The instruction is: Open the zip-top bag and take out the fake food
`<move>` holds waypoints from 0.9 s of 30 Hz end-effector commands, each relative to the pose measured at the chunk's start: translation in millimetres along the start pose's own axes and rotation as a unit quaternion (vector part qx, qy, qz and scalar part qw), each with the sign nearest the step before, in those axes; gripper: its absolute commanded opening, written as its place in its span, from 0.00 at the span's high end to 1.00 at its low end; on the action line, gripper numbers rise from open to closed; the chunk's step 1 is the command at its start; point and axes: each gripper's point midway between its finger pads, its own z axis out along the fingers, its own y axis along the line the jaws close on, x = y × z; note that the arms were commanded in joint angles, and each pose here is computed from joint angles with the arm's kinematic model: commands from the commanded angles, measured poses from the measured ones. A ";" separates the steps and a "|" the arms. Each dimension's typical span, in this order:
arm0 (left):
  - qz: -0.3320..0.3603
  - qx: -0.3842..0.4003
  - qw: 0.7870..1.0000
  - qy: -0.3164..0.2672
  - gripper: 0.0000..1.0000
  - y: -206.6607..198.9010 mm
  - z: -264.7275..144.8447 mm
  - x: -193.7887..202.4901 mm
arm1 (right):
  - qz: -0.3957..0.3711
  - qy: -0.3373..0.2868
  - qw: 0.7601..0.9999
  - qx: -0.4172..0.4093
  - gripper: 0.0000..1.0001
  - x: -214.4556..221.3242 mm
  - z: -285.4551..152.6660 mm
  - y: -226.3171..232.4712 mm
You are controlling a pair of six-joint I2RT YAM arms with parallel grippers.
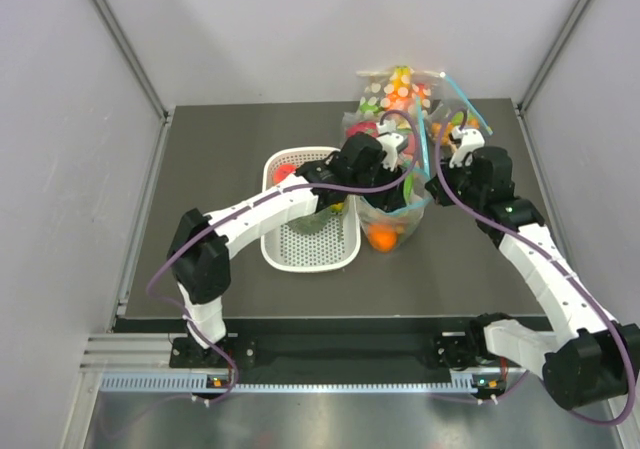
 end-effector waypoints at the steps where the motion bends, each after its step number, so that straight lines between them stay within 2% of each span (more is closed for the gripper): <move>1: 0.016 0.026 0.999 -0.019 0.74 -17.8 -33.5 -13.4 | -0.018 -0.037 0.999 0.010 1.00 -30.9 -1.8 0.4; 15: 0.044 0.030 0.997 0.050 0.75 -10.6 -35.5 23.9 | -0.016 -0.075 0.997 0.013 1.00 -69.9 1.8 3.0; 20: 0.057 0.036 0.997 0.041 0.76 -12.2 -37.7 20.1 | -0.014 -0.073 0.997 0.011 1.00 -70.8 6.9 2.6; 27: 0.097 0.065 0.993 -0.013 0.76 -26.3 -55.9 -1.3 | -0.011 -0.035 0.999 0.024 1.00 -43.9 26.8 -8.0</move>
